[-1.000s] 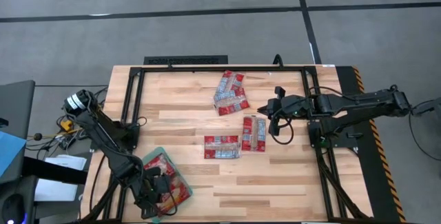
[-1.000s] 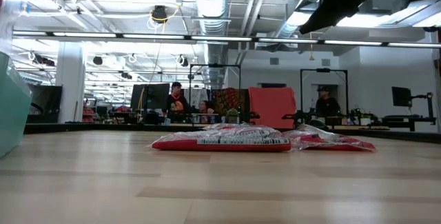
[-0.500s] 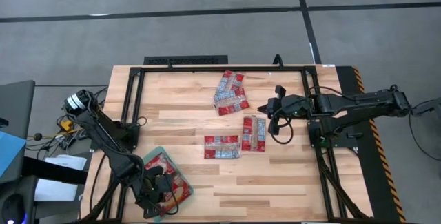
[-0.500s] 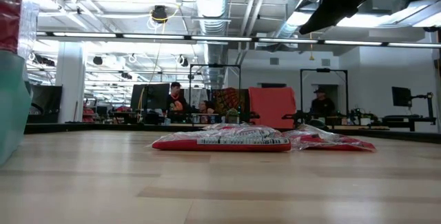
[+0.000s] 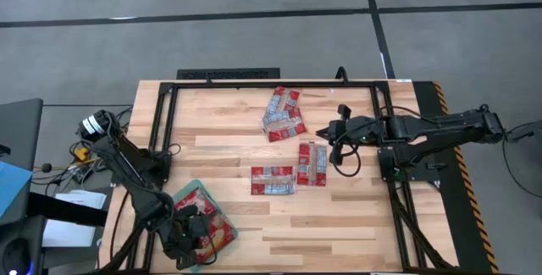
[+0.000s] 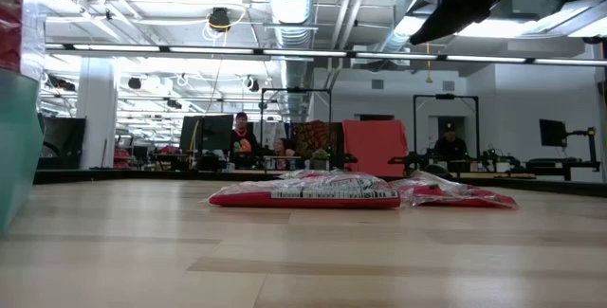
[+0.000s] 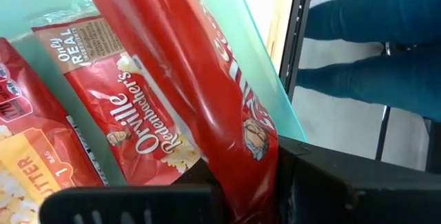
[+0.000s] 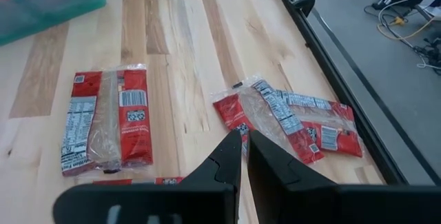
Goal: Sort popcorn bags into baskets
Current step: Put the red popcorn bag into the green bin
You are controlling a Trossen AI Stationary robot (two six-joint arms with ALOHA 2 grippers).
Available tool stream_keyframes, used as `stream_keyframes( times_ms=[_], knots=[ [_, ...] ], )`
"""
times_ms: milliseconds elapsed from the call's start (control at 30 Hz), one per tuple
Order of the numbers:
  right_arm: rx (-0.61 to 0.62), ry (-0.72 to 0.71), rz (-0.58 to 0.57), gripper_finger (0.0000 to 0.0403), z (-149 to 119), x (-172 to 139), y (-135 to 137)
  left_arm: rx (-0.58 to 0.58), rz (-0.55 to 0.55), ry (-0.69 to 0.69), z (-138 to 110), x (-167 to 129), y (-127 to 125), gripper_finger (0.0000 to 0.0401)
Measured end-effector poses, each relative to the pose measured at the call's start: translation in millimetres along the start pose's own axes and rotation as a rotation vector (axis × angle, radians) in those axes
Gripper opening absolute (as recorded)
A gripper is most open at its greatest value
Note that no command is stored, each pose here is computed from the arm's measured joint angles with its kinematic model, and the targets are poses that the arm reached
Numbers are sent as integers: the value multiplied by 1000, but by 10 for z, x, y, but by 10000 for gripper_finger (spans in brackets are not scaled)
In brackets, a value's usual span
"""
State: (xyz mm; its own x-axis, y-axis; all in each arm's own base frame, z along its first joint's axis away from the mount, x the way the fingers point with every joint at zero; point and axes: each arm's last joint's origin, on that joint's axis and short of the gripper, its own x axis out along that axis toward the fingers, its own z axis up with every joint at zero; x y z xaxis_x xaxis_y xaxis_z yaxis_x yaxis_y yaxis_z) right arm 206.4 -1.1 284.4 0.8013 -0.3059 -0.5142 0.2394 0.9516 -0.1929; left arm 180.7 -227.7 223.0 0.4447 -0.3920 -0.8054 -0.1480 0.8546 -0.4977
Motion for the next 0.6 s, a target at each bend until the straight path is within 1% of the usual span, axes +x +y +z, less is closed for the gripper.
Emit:
stream_keyframes(
  times_ms=[200,267,467,600],
  knots=[
    [-8,-37,-1,47,38,-2,-1,-7,-3,3,-14,-2,-8,29],
    [-6,-36,-4,47,38,0,-9,-3,-10,21,-19,-2,-9,29],
    [-4,-35,-6,47,37,2,-12,9,6,-11,-13,8,-7,29],
    [-3,-35,-5,47,36,2,-12,16,11,7,-23,61,-5,22]
  ],
)
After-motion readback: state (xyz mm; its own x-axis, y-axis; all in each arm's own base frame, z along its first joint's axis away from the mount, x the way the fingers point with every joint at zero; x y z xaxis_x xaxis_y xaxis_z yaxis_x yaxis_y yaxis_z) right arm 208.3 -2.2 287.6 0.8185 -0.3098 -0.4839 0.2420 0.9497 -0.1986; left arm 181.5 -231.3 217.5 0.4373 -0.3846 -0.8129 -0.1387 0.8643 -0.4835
